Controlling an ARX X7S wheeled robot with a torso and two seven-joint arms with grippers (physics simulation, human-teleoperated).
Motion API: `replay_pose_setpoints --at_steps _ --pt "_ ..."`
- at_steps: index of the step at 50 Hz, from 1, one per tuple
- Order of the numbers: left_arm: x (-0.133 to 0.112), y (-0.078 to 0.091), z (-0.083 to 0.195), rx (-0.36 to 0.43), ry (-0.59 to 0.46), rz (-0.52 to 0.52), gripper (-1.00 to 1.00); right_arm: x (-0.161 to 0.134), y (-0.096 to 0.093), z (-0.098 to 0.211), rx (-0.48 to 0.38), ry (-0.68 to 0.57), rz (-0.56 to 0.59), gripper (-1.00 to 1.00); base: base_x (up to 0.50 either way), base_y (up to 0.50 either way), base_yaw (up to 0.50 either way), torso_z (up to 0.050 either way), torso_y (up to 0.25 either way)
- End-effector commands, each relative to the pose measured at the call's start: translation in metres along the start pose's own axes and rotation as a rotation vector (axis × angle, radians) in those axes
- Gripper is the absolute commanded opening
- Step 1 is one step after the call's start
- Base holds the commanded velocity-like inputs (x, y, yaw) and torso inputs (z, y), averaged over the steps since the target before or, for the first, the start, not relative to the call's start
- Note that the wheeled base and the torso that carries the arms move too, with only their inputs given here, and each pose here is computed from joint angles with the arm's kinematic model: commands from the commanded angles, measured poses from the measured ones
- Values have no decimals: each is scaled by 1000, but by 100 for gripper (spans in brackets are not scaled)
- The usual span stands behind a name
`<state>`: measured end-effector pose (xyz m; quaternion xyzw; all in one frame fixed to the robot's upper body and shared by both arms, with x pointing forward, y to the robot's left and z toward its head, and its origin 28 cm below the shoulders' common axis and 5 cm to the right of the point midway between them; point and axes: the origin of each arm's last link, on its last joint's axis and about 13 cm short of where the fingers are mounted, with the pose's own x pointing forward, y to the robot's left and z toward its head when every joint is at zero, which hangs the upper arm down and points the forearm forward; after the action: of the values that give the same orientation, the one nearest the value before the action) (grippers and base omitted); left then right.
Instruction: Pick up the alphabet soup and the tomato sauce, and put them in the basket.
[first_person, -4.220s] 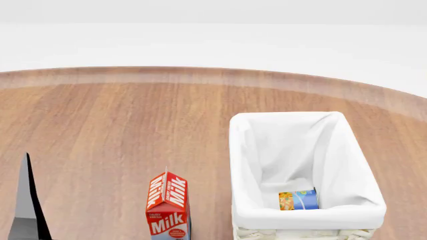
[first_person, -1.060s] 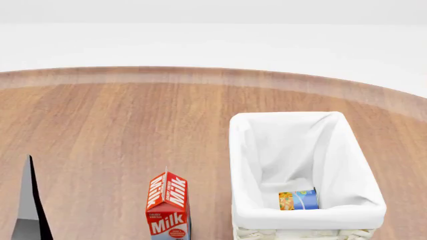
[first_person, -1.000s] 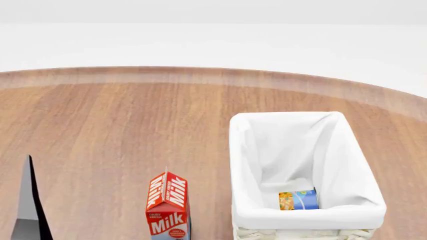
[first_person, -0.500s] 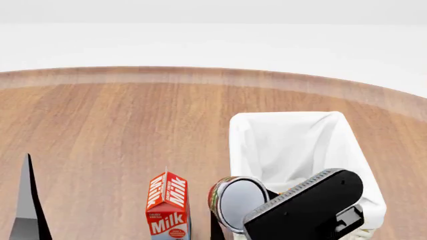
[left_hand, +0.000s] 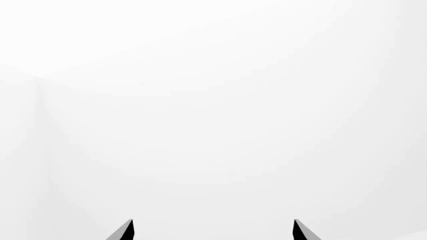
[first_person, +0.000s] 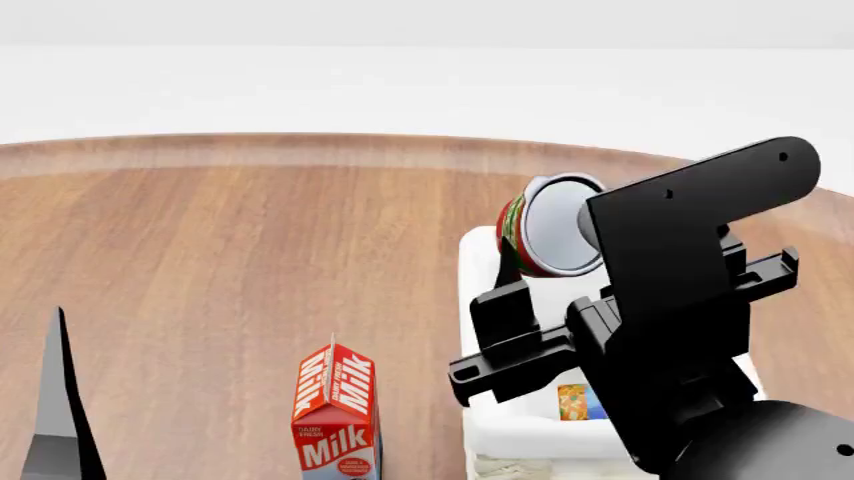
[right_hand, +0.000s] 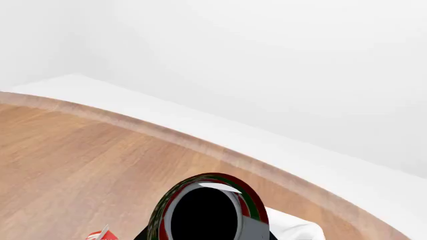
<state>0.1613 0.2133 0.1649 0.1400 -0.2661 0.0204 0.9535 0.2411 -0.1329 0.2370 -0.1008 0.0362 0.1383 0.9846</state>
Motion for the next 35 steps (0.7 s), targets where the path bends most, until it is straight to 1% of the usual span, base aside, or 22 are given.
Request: replay_pose_setpoints --at_steps 1,2,4,5,6,9,11,13,14,15,20,23,24,25,26,28,35 --pt "0 0 0 0 0 -1 100 42 -24 -1 -14 44 -113 -100 0 0 0 0 0" --pt "0 0 0 0 0 -1 100 49 -28 -2 21 76 -106 -100 0 0 0 0 0" --pt "0 0 0 1 2 -2 100 57 -33 -2 -1 77 -142 -100 0 0 0 0 0" --pt "0 0 0 2 3 -2 100 59 -34 -1 26 88 -131 -100 0 0 0 0 0" --pt "0 0 0 2 3 -1 100 63 -36 -2 6 91 -149 -100 0 0 0 0 0" --pt "0 1 0 2 1 1 100 72 -38 -6 10 110 -154 -100 0 0 0 0 0" --pt "1 -1 -1 2 2 -3 100 80 -40 -7 15 127 -161 -100 0 0 0 0 0" --pt "1 -1 0 2 2 -3 100 87 -41 -8 45 149 -156 -100 0 0 0 0 0" --pt "1 0 0 2 1 -2 100 89 -41 -7 57 154 -147 -100 0 0 0 0 0" --pt "1 0 0 2 1 -1 100 91 -41 -7 47 152 -156 -100 0 0 0 0 0" --pt "1 0 0 2 1 -1 100 100 -42 -12 50 175 -163 -100 0 0 0 0 0" --pt "2 0 0 1 2 -3 100 105 -39 -16 52 193 -149 -100 0 0 0 0 0" --pt "2 0 0 1 1 -4 100 108 -41 -11 57 202 -147 -100 0 0 0 0 0" --pt "2 0 0 1 1 -4 100 110 -39 -17 59 209 -144 -100 0 0 0 0 0" --pt "2 0 0 1 2 -4 100 114 -42 -13 59 215 -146 -100 0 0 0 0 0" --pt "2 0 0 0 2 -4 100 119 -42 -14 62 223 -146 -100 0 0 0 0 0" --pt "1 0 -1 -1 5 -2 100 139 -42 -26 91 271 -159 -100 0 0 0 0 0"
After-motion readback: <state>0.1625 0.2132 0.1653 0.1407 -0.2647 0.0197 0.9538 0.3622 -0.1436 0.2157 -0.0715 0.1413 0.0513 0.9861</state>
